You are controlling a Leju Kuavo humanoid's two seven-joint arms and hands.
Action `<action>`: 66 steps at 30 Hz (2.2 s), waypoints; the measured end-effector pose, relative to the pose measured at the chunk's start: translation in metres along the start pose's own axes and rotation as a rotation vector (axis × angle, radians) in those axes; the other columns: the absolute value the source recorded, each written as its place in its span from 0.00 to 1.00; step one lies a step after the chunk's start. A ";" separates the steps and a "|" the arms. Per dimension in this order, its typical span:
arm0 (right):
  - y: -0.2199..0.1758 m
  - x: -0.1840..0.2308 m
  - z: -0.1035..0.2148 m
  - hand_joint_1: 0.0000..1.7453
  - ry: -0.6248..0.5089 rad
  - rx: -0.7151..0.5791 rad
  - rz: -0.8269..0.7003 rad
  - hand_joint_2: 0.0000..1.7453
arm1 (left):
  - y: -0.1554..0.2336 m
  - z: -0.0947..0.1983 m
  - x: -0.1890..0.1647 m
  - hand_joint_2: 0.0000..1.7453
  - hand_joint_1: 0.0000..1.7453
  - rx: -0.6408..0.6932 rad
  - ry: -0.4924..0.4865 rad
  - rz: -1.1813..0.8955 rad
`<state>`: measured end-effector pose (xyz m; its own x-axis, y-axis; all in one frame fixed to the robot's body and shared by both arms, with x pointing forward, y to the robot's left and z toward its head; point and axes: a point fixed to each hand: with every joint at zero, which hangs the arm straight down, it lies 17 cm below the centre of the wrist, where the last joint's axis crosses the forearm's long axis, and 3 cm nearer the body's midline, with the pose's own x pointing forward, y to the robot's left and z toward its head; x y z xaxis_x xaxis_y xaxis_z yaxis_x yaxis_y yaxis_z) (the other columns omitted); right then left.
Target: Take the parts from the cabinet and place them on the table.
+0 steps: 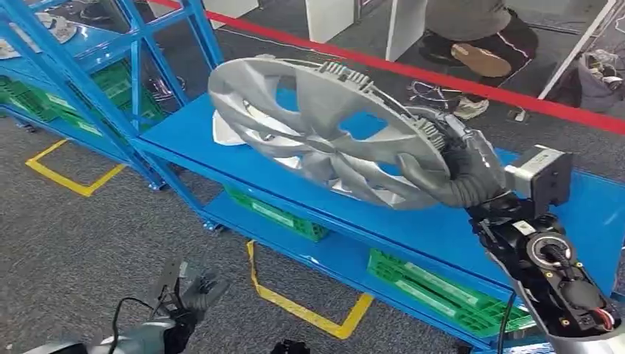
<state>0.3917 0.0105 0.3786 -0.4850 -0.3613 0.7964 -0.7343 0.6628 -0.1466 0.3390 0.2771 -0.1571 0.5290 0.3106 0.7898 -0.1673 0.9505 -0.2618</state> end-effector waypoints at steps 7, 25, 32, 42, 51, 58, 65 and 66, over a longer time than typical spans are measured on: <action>0.004 -0.002 0.002 1.00 0.003 0.021 0.014 1.00 | -0.002 -0.002 0.004 1.00 0.00 -0.003 -0.003 -0.005; 0.005 -0.012 0.009 1.00 0.030 0.021 0.022 1.00 | -0.006 -0.004 0.002 1.00 0.00 0.006 0.003 -0.027; 0.007 -0.018 0.011 1.00 0.045 0.030 0.021 1.00 | 0.000 -0.005 0.005 1.00 0.00 0.031 -0.017 -0.070; 0.008 -0.017 0.010 1.00 0.045 0.034 0.023 1.00 | 0.003 -0.007 0.010 1.00 0.00 0.036 -0.029 -0.070; 0.013 -0.025 0.015 1.00 0.065 0.038 0.015 1.00 | 0.003 -0.003 0.003 1.00 0.00 0.033 -0.012 -0.043; 0.020 -0.034 0.022 1.00 0.085 0.043 0.007 1.00 | 0.013 0.000 0.001 1.00 0.00 0.052 -0.017 -0.052; 0.024 -0.038 0.027 1.00 0.095 0.043 -0.004 1.00 | 0.014 0.000 0.001 1.00 0.00 0.054 -0.018 -0.054; 0.024 -0.038 0.026 1.00 0.095 0.045 -0.003 1.00 | 0.015 0.000 0.002 1.00 0.00 0.055 -0.019 -0.055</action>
<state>0.3799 0.0230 0.3291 -0.4368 -0.2979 0.8488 -0.7573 0.6311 -0.1683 0.3376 0.2916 -0.1598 0.5230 0.2579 0.8124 -0.1840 0.9648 -0.1878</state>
